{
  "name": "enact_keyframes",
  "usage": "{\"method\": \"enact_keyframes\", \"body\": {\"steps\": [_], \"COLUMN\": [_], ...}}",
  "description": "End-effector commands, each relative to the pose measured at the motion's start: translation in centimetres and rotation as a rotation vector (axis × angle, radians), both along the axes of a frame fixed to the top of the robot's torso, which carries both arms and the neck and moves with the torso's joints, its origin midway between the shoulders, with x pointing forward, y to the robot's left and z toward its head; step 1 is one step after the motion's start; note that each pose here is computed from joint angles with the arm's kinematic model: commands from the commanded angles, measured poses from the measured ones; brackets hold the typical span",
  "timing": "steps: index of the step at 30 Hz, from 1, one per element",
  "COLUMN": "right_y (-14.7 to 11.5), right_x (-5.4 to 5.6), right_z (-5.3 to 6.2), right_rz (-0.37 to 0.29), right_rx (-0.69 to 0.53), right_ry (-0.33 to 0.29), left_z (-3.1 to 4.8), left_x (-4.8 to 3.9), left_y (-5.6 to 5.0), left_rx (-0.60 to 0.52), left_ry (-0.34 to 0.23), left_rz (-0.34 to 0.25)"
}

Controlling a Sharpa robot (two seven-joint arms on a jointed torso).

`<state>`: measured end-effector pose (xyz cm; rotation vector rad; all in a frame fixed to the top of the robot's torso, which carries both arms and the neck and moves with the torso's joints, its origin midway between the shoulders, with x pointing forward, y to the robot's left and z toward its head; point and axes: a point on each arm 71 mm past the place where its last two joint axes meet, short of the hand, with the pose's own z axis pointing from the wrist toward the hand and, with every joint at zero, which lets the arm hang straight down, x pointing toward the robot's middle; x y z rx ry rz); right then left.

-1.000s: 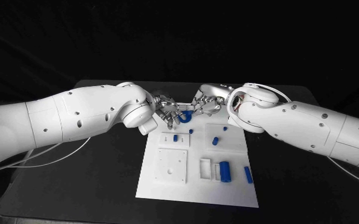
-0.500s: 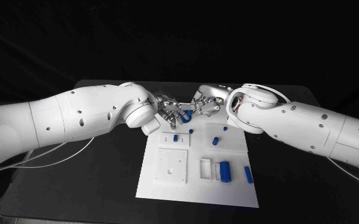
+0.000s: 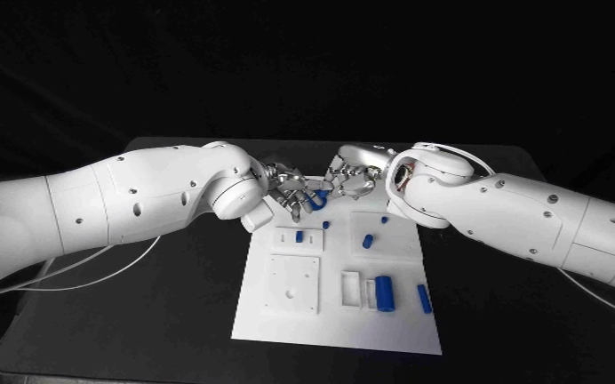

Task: Assemble the parts on the task board

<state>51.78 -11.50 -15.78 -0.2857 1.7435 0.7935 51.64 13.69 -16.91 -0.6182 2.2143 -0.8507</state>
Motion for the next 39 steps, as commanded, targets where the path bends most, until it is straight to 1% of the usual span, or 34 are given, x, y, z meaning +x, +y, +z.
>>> {"method": "enact_keyframes", "body": {"steps": [1,11,24,39], "right_y": [0.3,0.6,-0.07,-0.38], "right_x": [-0.21,-0.5,-0.09,0.07], "right_z": [-0.01,0.1,0.07,0.04], "right_rz": [0.012,0.019,-0.012,-0.018], "right_rx": [0.001,0.045,0.079,0.096], "right_ry": [-0.003,0.005,0.018,0.035], "left_z": [0.17,0.14,0.06,0.01], "left_x": [-0.07,-0.08,-0.04,0.0], "left_y": [-0.37,-0.43,-0.09,0.46], "left_rx": [-0.029,-0.028,-0.028,-0.029], "left_ry": [-0.003,0.0,0.001,0.001], "left_rz": [-0.019,-0.023,-0.02,-0.013]}}
